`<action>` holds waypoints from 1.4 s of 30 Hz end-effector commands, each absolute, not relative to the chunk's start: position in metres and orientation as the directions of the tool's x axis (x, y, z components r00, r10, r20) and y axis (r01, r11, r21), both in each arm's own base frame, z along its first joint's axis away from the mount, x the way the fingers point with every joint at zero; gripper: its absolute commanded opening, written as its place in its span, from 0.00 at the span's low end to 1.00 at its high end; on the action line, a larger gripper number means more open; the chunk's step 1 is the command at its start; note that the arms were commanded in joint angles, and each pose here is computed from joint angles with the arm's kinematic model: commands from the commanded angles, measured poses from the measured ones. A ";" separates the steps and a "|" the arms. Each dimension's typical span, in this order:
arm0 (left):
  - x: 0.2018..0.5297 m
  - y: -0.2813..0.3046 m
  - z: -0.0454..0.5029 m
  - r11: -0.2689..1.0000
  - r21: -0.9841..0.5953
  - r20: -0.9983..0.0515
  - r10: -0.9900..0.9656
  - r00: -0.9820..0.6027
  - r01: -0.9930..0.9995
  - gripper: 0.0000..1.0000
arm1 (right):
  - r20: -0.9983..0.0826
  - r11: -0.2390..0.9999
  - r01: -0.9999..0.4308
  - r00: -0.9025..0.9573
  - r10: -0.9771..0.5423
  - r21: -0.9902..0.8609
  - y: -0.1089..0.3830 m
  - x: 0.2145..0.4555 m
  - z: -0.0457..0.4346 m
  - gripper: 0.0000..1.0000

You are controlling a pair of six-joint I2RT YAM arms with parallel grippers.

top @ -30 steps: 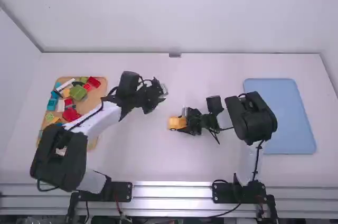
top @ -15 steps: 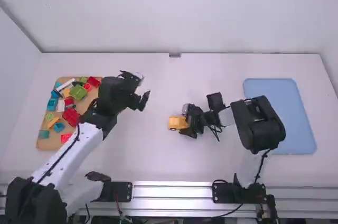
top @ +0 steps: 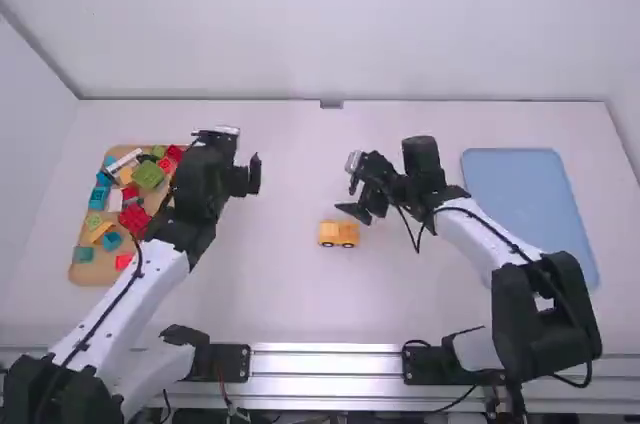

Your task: Assemble lego blocks to make yellow taxi

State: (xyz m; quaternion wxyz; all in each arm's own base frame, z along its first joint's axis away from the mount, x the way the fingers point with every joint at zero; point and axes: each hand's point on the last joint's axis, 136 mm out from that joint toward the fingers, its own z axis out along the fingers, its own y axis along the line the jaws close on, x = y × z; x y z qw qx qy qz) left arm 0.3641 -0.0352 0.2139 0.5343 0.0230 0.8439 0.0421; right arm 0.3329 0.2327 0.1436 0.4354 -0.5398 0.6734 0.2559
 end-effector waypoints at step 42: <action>0.304 0.229 0.245 0.698 -0.285 -0.703 -0.618 -0.352 -0.657 0.86 | -0.934 -0.085 -0.996 0.068 -0.351 -0.040 0.460 0.326 0.260 0.99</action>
